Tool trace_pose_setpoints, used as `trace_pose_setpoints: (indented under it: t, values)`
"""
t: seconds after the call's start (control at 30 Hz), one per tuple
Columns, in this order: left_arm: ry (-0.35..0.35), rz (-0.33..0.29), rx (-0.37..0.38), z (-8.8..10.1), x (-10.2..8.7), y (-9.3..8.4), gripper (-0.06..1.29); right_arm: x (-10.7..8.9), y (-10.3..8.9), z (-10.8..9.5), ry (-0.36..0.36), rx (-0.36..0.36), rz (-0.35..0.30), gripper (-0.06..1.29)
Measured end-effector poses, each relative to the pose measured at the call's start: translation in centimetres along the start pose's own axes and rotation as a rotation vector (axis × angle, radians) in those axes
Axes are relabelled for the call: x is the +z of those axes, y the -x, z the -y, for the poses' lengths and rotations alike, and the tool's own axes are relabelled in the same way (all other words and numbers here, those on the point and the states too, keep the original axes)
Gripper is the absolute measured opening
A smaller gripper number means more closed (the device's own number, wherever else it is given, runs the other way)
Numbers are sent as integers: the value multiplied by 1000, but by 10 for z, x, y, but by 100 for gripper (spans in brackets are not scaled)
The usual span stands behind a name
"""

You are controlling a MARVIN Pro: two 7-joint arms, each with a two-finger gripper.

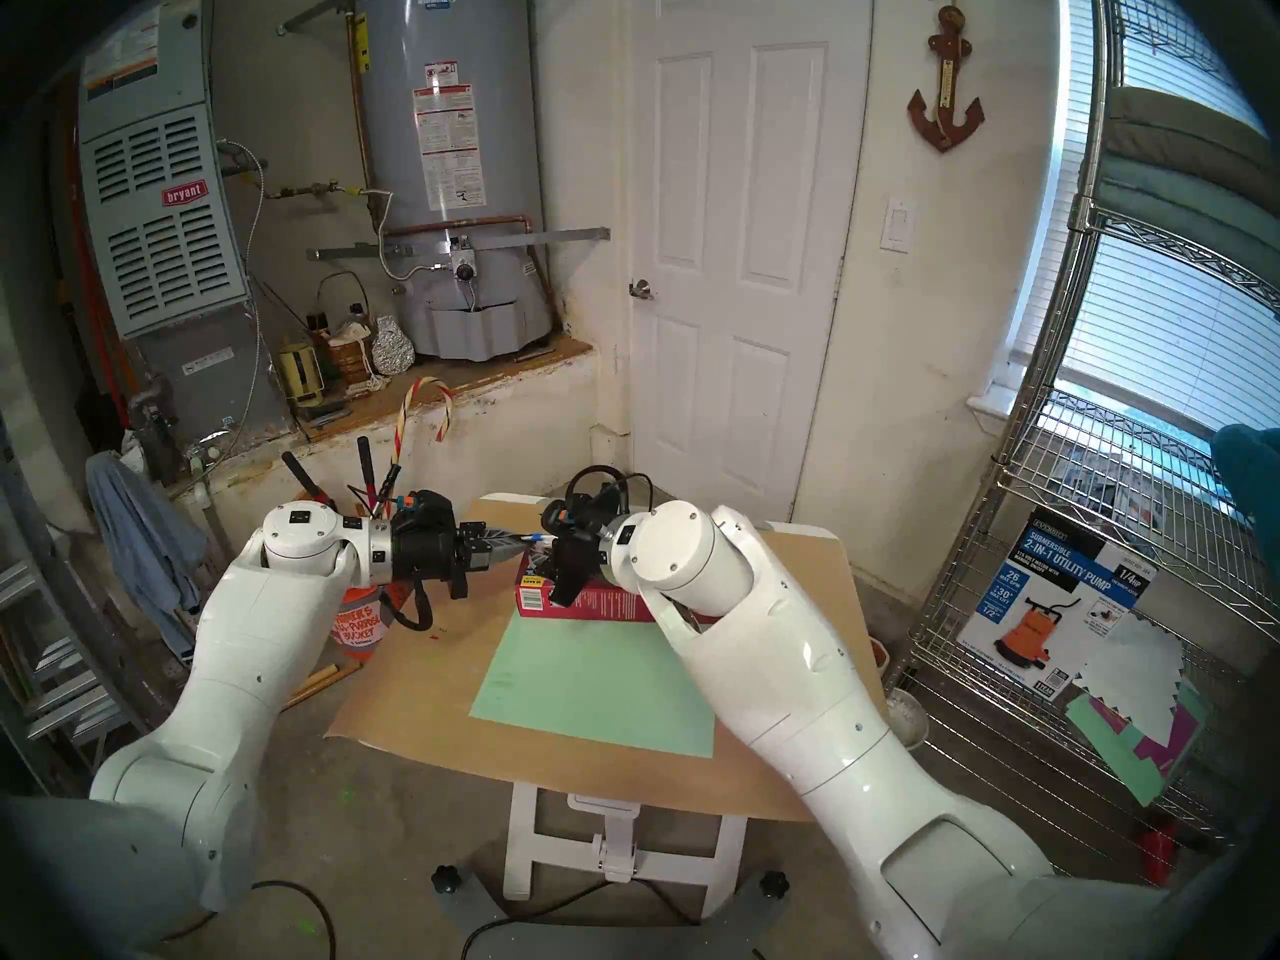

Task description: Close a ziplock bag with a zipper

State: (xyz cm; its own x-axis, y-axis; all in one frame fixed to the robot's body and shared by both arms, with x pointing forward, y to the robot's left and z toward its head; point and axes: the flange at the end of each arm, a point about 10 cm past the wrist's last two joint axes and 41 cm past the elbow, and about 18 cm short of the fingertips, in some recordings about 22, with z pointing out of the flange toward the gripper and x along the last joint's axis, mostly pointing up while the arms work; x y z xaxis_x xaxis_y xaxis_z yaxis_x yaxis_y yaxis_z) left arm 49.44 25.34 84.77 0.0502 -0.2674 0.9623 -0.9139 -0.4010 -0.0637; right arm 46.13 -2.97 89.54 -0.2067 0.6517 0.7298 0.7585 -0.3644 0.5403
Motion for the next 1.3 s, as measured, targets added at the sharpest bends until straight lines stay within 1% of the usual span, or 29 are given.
trace_pose_setpoints:
  t: [0.17, 0.27, 0.3, 0.33, 0.37, 0.4, 0.43, 0.47, 0.5, 0.57, 0.6, 0.67, 0.7, 0.73, 0.8, 0.93, 1.2, 1.27, 1.3]
  values:
    - [-2, 1, 0, 1, -1, 1, -2, 2, -3, -1, -1, 0, -7, 79]
    - [-3, 0, 2, 2, -1, 2, -2, 3, -4, -1, -3, 0, -8, 77]
    - [-3, 0, 3, 3, -1, 2, -2, 3, -4, -1, -3, 0, -8, 64]
    - [-3, 0, 3, 3, -1, 2, -2, 3, -4, -1, -4, -1, -8, 60]
    - [-3, 1, 4, 3, -1, 2, -2, 4, -4, -1, -4, -1, -8, 47]
    - [-3, 1, 4, 3, -1, 2, -2, 4, -4, -1, -4, -1, -8, 46]
    - [-3, 1, 5, 4, -1, 2, -2, 4, -3, -1, -5, -1, -7, 47]
    - [-3, 1, 5, 4, -1, 2, -2, 4, -3, -1, -5, -1, -7, 54]
    - [-3, 0, 6, 5, -1, 2, -2, 5, -3, -1, -5, -1, -6, 56]
    - [-3, 0, 6, 5, -1, 2, -2, 5, -3, -1, -6, -2, -5, 51]
    - [-3, 0, 6, 5, -1, 2, -2, 5, -3, 0, -6, -2, -4, 52]
    - [-3, 0, 7, 6, -1, 2, -2, 6, -3, 0, -7, -2, -3, 56]
    - [-3, 0, 7, 6, -1, 2, -2, 6, -2, 0, -7, -2, -3, 64]
    - [-3, 0, 8, 6, -1, 2, -2, 7, -2, 0, -7, -2, -1, 69]
    - [-2, 0, 8, 6, -2, 2, -2, 7, -2, 0, -7, -2, -1, 70]
    - [-1, 0, 9, 7, -2, 2, -2, 8, -1, 1, -7, -2, 1, 72]
    - [0, 0, 10, 8, -2, 1, -2, 9, -1, 1, -5, -1, -1, 71]
    - [0, 0, 10, 8, -2, 1, -2, 9, -1, 1, -5, 0, -2, 67]
    - [0, 0, 10, 8, -2, 1, -2, 9, 0, 1, -4, 0, -2, 59]
